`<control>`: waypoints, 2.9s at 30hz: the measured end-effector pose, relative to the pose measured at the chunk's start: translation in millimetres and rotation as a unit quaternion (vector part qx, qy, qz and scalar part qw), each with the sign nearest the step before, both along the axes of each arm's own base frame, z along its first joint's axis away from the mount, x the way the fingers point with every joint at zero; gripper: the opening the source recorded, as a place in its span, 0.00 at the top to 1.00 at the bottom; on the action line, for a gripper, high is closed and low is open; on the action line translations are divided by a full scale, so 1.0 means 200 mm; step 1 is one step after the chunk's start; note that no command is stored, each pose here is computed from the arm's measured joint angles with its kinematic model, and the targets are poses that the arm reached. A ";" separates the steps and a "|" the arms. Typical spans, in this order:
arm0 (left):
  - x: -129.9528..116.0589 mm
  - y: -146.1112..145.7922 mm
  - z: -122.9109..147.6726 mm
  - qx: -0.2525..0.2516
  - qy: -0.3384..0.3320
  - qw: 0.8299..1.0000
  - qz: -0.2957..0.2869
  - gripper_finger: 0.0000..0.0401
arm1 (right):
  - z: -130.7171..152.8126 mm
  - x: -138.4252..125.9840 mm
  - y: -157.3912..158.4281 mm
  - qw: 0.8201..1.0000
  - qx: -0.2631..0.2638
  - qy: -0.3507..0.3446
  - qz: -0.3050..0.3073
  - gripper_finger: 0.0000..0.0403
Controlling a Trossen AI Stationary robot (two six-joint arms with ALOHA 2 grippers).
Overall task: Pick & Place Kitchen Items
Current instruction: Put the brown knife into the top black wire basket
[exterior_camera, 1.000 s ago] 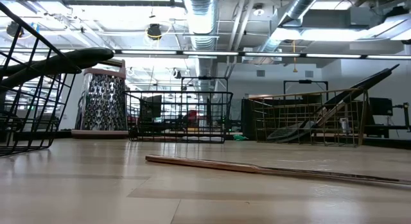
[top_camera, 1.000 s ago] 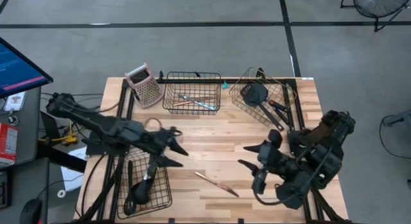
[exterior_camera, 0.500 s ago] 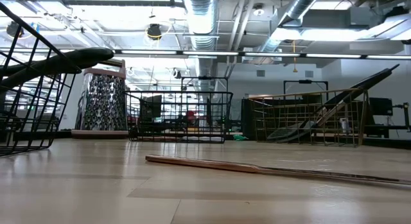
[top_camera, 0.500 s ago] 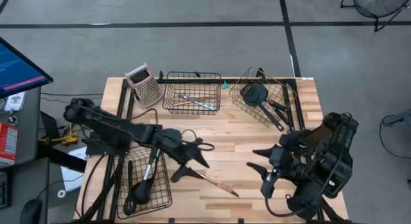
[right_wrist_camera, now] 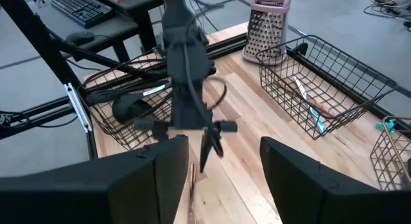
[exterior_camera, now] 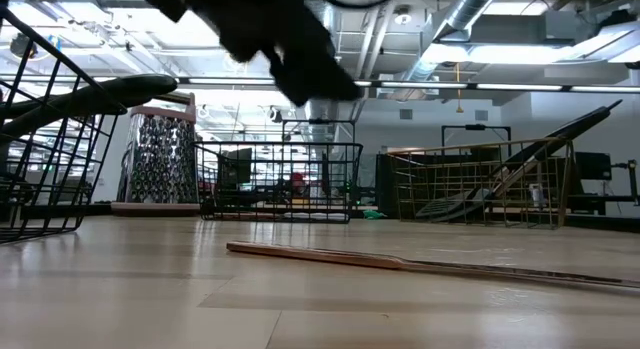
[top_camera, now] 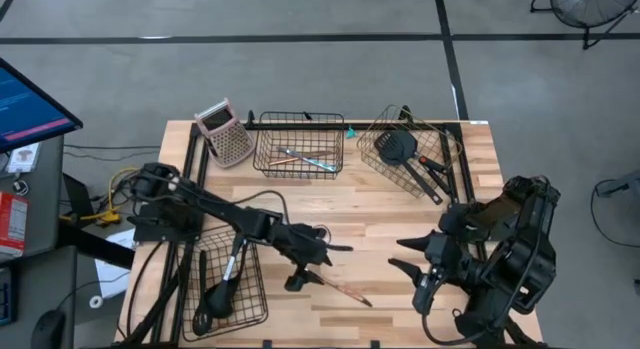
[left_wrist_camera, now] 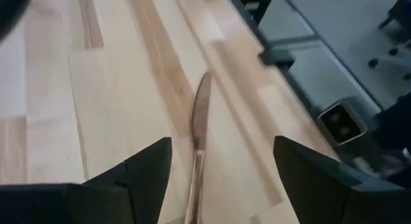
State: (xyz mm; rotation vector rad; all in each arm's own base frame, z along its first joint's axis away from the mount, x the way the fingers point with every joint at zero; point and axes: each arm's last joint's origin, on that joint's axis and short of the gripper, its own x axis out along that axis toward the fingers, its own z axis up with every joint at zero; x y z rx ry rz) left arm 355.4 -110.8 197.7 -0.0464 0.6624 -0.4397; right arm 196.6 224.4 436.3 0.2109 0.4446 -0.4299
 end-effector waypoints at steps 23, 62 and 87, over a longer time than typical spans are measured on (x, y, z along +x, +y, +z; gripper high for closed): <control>0.07 -0.06 -0.41 0.064 0.065 0.995 -0.038 0.19 | 0.00 -0.01 -0.01 1.000 0.015 -0.002 -0.013 0.54; 0.09 0.07 -0.48 0.125 0.082 0.988 0.046 0.99 | -0.01 -0.01 0.00 0.999 0.033 0.003 -0.012 0.55; 0.11 0.27 -0.37 0.120 0.084 0.984 0.101 1.00 | -0.89 0.24 -0.10 0.955 0.072 0.283 -0.054 0.49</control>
